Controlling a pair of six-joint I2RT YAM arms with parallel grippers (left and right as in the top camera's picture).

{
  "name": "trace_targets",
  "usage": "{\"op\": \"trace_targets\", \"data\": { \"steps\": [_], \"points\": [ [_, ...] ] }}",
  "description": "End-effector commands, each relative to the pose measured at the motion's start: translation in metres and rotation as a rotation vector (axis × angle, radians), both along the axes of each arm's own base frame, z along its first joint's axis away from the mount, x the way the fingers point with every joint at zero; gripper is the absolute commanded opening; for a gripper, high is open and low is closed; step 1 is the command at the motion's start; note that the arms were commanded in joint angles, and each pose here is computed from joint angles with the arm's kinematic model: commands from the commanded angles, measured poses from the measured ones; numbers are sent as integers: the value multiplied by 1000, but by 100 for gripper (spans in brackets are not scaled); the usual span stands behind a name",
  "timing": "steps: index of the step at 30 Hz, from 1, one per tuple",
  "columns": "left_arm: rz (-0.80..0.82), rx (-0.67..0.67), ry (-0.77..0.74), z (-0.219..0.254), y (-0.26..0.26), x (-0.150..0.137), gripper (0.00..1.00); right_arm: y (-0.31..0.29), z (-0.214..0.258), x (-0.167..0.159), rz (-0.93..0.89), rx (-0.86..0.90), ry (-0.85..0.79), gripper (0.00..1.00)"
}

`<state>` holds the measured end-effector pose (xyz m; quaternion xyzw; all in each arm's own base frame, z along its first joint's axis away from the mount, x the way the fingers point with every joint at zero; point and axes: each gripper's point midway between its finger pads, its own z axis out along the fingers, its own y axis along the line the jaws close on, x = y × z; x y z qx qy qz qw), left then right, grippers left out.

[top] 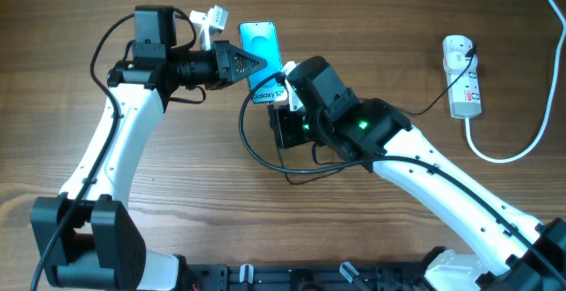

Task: Plug charger to phone and switch on socket
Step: 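Push the USB-C plug into the phone's bottom port with the right gripper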

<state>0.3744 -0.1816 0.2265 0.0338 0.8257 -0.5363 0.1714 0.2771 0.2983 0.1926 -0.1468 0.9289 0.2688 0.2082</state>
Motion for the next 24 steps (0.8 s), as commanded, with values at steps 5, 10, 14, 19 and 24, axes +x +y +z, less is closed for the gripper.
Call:
{"op": "trace_targets", "data": {
  "steps": [5,10,14,19,24],
  "points": [
    [-40,-30,-38,14,-3,-8,4,-2,29,18,-11,28,-117,4],
    [-41,-29,-38,14,-3,-9,4,1,34,22,-9,43,-140,5],
    [-41,-28,-17,12,-3,-11,4,3,39,28,-19,55,-171,4],
    [-55,-45,-9,14,-4,-14,4,2,39,30,-25,52,-178,6],
    [-52,-46,-1,14,-4,-14,4,0,36,27,-25,41,-164,41]
  ]
}}
